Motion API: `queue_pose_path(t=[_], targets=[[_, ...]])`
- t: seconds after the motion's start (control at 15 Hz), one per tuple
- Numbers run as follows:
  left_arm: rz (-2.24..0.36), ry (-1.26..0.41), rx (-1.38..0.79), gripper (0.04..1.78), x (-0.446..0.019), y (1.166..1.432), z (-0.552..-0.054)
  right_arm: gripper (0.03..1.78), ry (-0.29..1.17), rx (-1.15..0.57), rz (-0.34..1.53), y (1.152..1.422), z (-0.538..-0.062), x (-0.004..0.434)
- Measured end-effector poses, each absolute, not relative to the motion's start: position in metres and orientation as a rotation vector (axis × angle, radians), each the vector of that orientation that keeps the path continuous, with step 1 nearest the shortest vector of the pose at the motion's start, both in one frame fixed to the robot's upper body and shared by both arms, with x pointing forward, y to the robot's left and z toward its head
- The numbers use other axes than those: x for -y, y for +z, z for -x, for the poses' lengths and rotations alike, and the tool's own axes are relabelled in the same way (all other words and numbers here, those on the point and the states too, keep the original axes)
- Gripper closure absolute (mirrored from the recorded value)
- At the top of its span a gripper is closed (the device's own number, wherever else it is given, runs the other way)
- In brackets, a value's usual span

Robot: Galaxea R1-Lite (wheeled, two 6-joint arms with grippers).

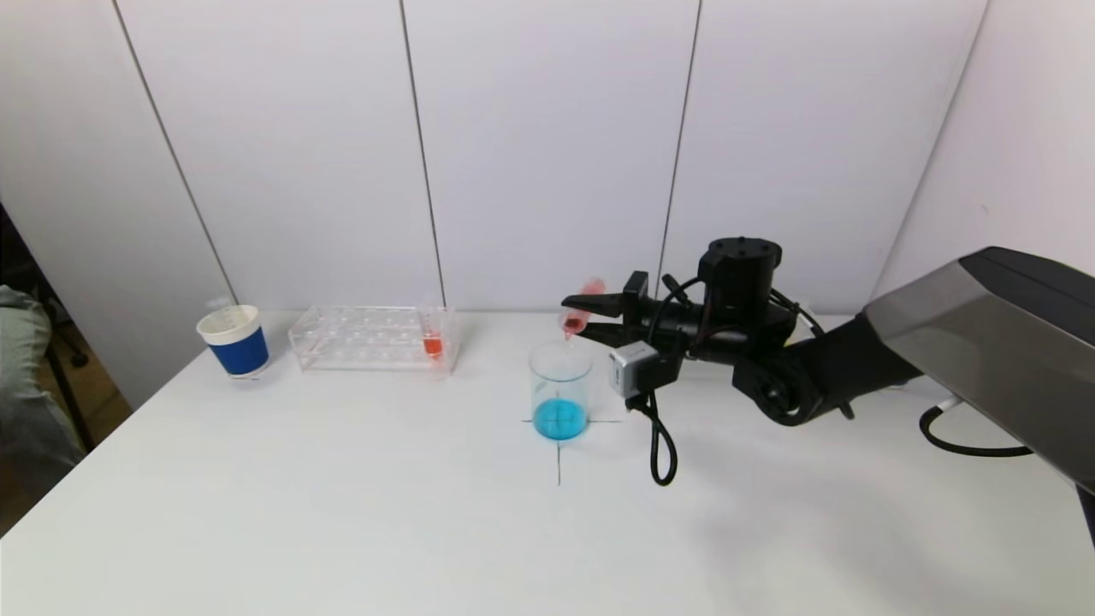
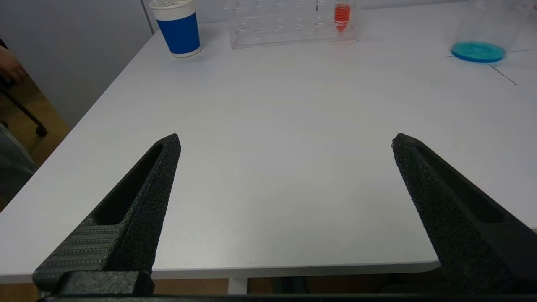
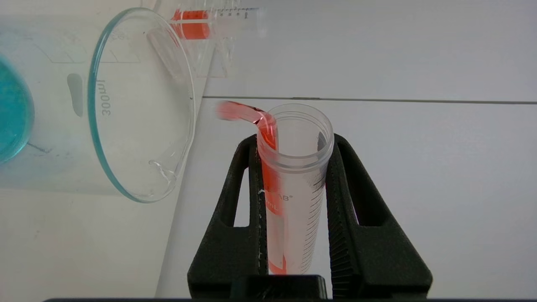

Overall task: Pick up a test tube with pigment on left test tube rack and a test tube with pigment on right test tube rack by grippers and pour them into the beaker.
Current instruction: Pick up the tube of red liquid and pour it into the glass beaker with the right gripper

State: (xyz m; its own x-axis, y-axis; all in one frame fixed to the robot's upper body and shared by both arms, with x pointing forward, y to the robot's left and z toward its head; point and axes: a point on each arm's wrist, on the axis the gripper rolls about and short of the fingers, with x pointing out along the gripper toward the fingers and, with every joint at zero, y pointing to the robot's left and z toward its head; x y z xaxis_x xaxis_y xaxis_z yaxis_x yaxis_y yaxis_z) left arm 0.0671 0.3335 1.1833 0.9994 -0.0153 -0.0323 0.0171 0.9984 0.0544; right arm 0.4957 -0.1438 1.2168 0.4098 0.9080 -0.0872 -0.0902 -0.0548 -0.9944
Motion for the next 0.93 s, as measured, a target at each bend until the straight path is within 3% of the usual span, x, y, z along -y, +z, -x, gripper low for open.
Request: queue_pose_path(t=[0.93], targets=[[-0.055, -0.016, -0.032, 0.06, -0.334, 1.183, -0.067, 1.35, 0.908, 0.836, 1.542, 1.229, -0.508, 0.148]])
